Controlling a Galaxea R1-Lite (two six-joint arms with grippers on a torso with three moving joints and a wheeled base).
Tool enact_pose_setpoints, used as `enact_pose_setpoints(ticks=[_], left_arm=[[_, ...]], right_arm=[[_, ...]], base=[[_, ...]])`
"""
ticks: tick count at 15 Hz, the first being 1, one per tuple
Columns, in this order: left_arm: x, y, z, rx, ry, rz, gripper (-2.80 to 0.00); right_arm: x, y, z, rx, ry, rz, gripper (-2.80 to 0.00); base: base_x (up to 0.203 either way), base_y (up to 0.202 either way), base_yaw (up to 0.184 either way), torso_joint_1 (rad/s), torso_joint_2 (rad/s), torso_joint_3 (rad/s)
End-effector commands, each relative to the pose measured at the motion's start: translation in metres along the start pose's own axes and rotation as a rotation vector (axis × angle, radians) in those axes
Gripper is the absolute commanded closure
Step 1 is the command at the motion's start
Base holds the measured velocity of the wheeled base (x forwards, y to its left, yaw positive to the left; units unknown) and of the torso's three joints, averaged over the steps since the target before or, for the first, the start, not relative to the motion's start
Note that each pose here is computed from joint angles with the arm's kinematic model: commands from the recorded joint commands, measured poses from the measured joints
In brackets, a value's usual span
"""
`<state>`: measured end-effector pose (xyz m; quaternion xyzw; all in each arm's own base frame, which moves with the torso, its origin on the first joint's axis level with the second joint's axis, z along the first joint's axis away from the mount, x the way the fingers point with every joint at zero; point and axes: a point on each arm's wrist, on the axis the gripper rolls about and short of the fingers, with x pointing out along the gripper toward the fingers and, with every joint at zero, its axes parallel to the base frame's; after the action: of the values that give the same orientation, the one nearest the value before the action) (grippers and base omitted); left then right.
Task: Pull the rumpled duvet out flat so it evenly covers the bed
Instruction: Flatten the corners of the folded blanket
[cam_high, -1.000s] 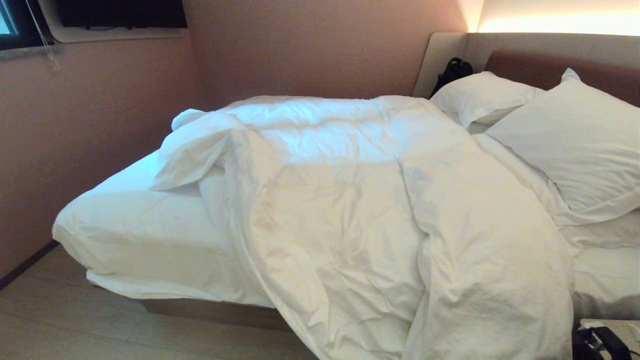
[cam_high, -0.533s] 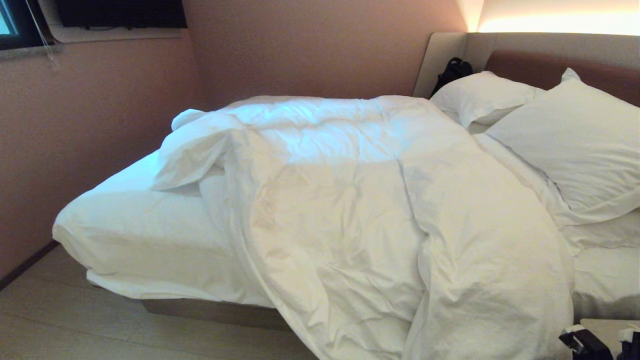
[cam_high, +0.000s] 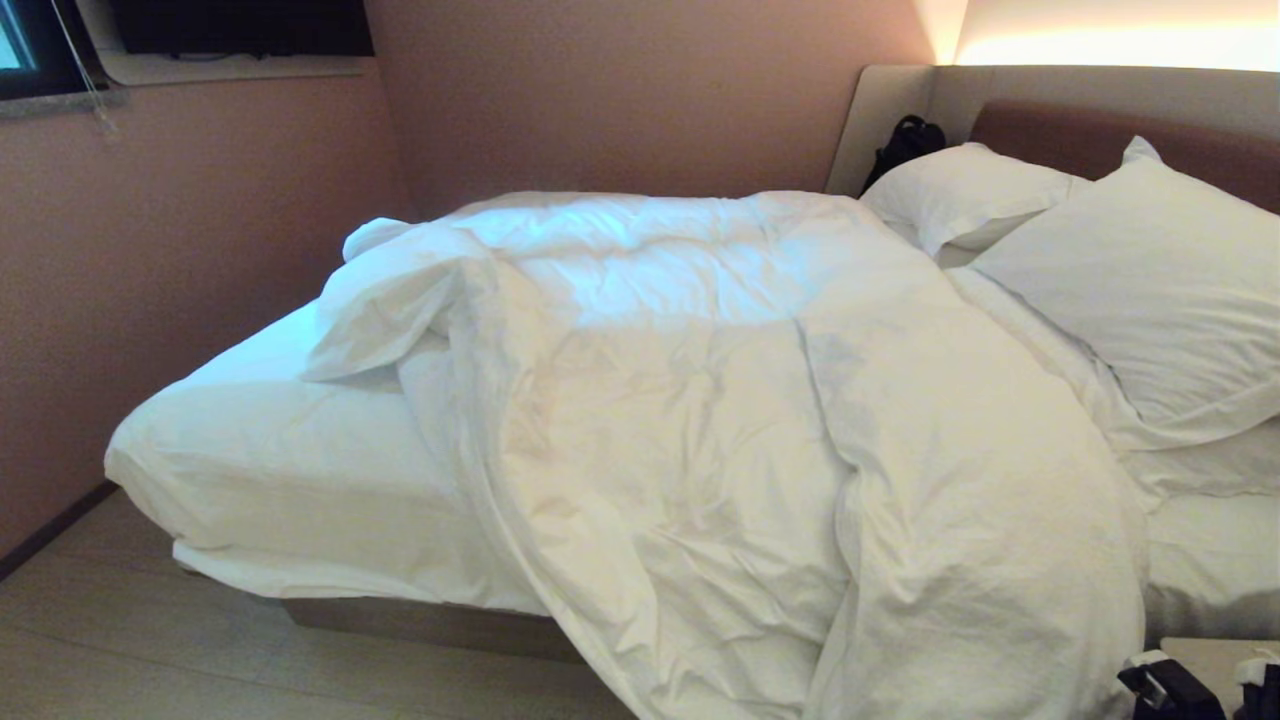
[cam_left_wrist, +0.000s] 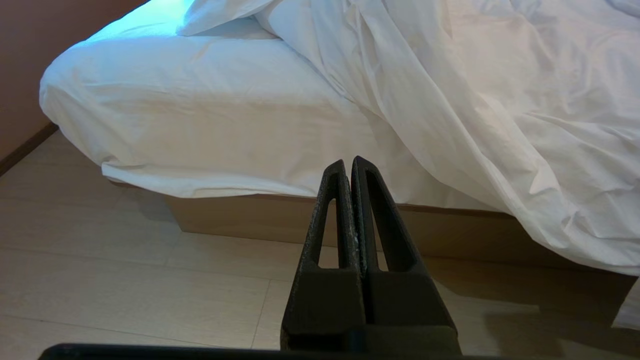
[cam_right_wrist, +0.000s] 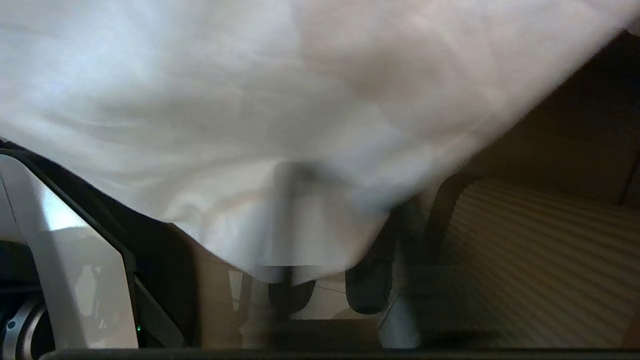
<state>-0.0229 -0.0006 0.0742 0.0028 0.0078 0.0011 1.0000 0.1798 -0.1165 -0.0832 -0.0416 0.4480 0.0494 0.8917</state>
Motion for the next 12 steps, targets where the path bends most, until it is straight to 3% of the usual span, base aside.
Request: enact_pose_setpoints(ticks=[1,6,12], left_arm=[[0.000,0.000,0.000,0.000,0.000,-0.001,0.00],[0.000,0.000,0.000,0.000,0.000,0.001,0.00],[0.000,0.000,0.000,0.000,0.000,-0.001,0.00]], right_arm=[[0.000,0.000,0.001,-0.005,-0.007,-0.002,0.00],[-0.006,0.002,-0.003,0.013,0.025,-0.020,0.00],[-0.015,-0.007,-0.015,0.077,0.120,-0.142,0.00]], base=[[0.000,0.000,0.000,0.000,0.00,0.000],[0.000,0.000,0.000,0.000,0.00,0.000],[0.000,0.000,0.000,0.000,0.00,0.000]])
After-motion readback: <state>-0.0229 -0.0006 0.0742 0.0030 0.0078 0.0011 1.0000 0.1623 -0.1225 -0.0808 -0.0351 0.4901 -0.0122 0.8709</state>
